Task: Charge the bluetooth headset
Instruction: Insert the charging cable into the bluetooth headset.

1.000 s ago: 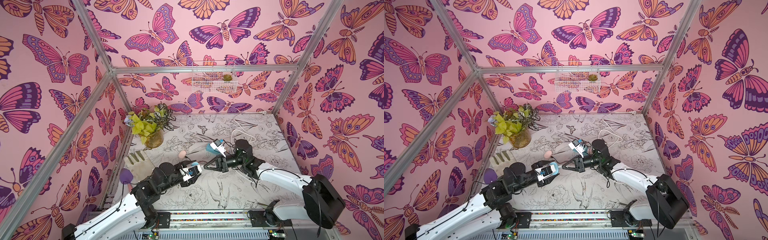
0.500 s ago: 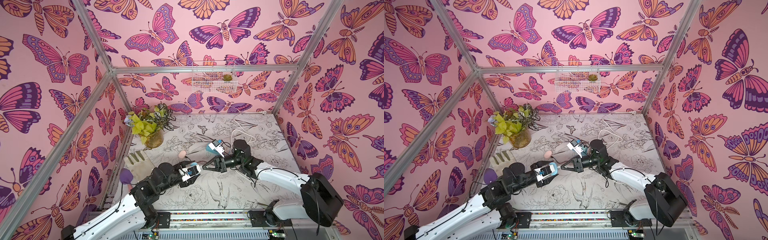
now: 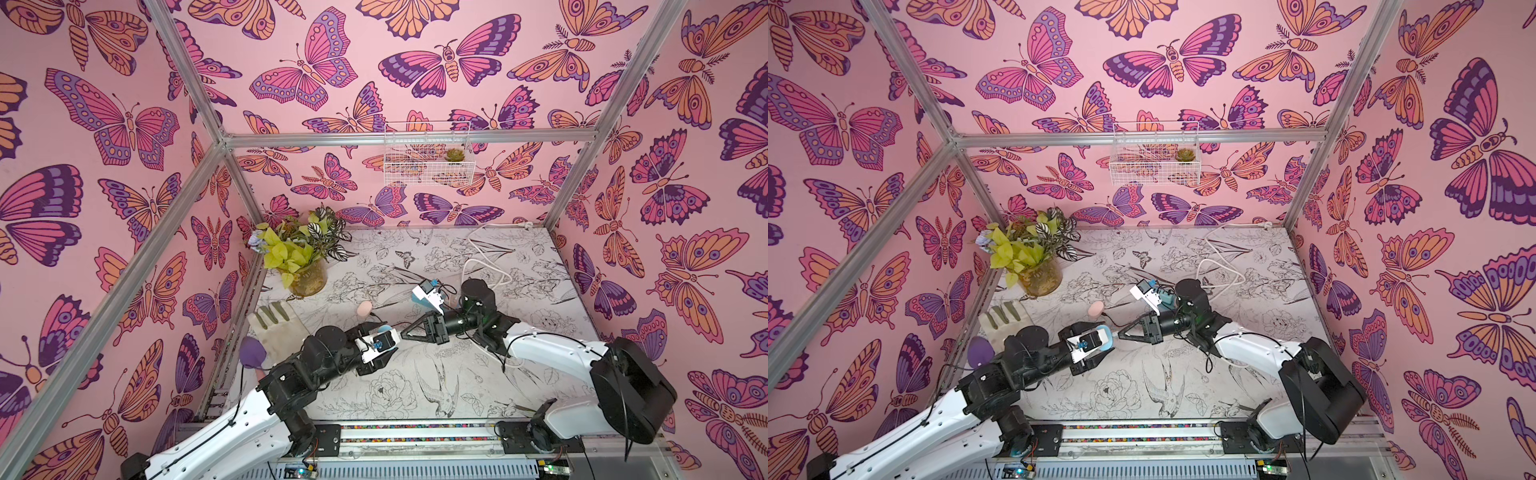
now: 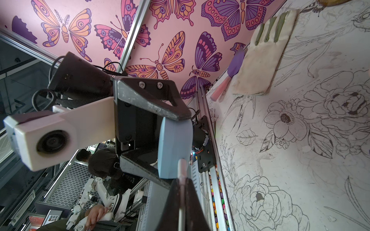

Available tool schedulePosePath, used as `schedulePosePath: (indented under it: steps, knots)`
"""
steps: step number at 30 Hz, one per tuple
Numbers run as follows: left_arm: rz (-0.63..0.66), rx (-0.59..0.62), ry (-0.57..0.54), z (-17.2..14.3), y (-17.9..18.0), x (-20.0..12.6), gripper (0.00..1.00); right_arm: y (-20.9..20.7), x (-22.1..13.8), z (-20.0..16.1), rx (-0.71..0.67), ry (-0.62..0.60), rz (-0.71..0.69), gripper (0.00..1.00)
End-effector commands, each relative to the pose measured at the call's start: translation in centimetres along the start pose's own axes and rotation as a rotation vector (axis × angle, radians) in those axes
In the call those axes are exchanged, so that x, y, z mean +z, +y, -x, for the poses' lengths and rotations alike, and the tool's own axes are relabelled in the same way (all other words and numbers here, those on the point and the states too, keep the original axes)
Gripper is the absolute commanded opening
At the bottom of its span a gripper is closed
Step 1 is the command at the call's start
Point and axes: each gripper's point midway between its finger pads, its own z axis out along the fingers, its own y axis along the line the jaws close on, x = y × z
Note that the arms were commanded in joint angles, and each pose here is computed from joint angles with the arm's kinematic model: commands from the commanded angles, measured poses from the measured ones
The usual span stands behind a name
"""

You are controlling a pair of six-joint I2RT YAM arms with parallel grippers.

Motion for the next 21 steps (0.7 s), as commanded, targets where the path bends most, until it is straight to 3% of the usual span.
schedulePosePath:
  steps: [1,21]
  knots:
    - [-0.091,0.01,-0.164,3.5,-1.5,0.0,0.0,3.1,1.9,0.6,-0.093,0.03,0.086,0.0]
    - [-0.085,-0.001,-0.192,4.1,-1.3,-0.2,0.0,4.1,3.3,0.5,-0.077,0.039,0.139,0.0]
